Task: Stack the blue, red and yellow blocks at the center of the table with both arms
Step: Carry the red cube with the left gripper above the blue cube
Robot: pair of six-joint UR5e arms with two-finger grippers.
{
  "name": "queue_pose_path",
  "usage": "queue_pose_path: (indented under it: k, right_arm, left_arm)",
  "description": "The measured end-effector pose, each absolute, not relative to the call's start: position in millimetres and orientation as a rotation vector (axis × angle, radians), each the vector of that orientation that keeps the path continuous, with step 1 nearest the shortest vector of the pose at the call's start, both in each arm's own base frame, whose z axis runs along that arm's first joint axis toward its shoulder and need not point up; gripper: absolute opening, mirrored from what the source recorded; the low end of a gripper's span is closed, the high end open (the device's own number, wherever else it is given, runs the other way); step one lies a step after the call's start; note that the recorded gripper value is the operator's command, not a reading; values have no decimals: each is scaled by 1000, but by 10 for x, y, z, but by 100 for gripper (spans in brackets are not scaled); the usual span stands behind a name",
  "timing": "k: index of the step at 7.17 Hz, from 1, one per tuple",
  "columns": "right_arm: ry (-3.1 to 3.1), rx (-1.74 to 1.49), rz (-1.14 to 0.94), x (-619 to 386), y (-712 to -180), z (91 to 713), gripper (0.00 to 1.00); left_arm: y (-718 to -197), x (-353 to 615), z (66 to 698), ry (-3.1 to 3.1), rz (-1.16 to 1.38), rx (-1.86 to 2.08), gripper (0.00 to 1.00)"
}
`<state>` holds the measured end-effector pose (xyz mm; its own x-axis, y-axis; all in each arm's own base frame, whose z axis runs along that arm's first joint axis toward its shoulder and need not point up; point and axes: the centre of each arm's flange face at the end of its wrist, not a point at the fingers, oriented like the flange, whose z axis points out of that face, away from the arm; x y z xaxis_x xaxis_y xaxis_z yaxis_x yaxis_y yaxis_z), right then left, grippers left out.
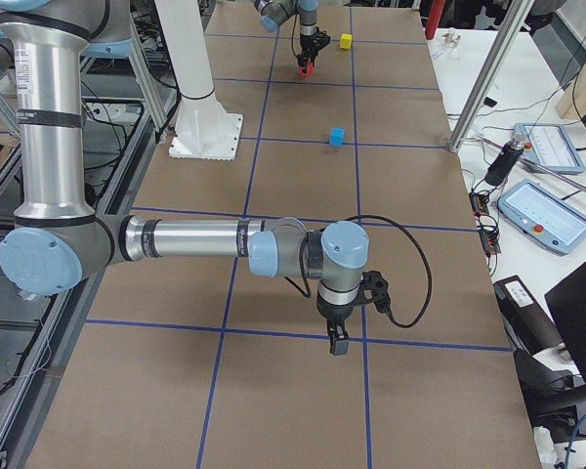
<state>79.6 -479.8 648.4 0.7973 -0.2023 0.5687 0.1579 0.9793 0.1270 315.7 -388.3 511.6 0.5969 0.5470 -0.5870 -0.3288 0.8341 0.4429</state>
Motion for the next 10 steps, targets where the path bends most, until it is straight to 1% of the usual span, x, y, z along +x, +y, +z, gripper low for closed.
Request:
queue_pose_path:
  k: [3,4,7,10]
  right_arm:
    - [-621,69,-191,794,-4794,6506,100]
    - [-621,67,-190,794,-4793,6516,100]
    - [-624,57,-186,793,-4786,6571,100]
    - [-626,51,-185,792,-4782,6598,100]
  left_arm:
    - [-3892,3038,4383,792,473,330,0]
    - [-4035,3136,3992,791,432,316,0]
    - [-4611,3773,2458,779,278,225,0]
    - [-5229,4622,1465,783,170,159,0]
